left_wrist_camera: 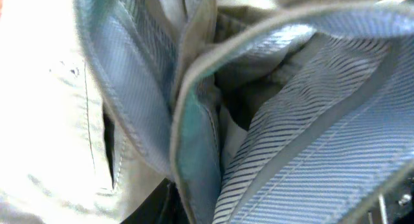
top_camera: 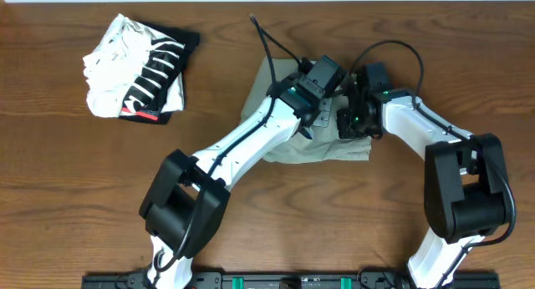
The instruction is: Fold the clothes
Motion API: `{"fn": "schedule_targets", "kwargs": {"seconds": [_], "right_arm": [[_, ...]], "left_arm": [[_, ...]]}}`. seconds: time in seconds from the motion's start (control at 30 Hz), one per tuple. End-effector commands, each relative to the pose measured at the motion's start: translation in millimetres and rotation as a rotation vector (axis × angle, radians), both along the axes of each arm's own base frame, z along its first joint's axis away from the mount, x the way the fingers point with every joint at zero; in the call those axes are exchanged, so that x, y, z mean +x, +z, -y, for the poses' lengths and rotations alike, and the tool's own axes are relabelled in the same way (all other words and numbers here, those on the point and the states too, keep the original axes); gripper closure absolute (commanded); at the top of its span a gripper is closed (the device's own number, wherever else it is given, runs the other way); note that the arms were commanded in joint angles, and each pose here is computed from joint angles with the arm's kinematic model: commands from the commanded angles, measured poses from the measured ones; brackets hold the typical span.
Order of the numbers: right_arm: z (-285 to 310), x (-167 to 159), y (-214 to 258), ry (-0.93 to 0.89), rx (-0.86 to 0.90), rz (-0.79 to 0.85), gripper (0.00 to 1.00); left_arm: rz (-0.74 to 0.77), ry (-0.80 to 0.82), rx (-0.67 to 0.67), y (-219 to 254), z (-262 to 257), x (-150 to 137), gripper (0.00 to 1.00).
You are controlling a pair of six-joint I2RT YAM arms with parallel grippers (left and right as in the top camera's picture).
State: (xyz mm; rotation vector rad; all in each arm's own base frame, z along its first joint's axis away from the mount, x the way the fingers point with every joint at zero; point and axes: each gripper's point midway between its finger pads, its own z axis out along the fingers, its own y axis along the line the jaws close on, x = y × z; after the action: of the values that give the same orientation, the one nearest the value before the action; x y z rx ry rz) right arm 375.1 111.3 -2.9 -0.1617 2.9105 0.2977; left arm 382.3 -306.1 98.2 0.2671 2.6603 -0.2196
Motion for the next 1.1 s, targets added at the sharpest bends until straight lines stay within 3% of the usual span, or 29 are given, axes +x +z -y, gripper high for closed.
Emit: {"fn": "schedule_targets", "kwargs": {"seconds": [0.0, 0.23, 0.5, 0.77, 1.07], "right_arm": [[-3.9, -24.7, -26.4, 0.004, -0.001, -0.104, 0.99], [-3.7, -25.3, -26.7, 0.003, -0.002, -0.107, 0.99], [3.6, -24.2, -26.7, -0.030, 0.001, -0.115, 0.99], [-16.6, -12.2, 11.5, -0.009, 0.161, -0.049, 0.93], [-34.0, -9.6, 32.2, -0.082, 0.299, -0.059, 0.81]], "left_arm": [[-0.003, -0.018, -0.048, 4.2, 12.6, 3.3, 0.71], [-0.011, -0.086, -0.191, 15.4, 41.9, 2.3, 0.70], [0.064, -0.148, -0.214, 49.8, 41.8, 3.0, 0.69], [0.131, 0.000, -0.120, 94.9, -34.4, 16.7, 0.69], [0.003, 0.125, -0.028, 78.5, -103.5, 14.8, 0.69]]}}
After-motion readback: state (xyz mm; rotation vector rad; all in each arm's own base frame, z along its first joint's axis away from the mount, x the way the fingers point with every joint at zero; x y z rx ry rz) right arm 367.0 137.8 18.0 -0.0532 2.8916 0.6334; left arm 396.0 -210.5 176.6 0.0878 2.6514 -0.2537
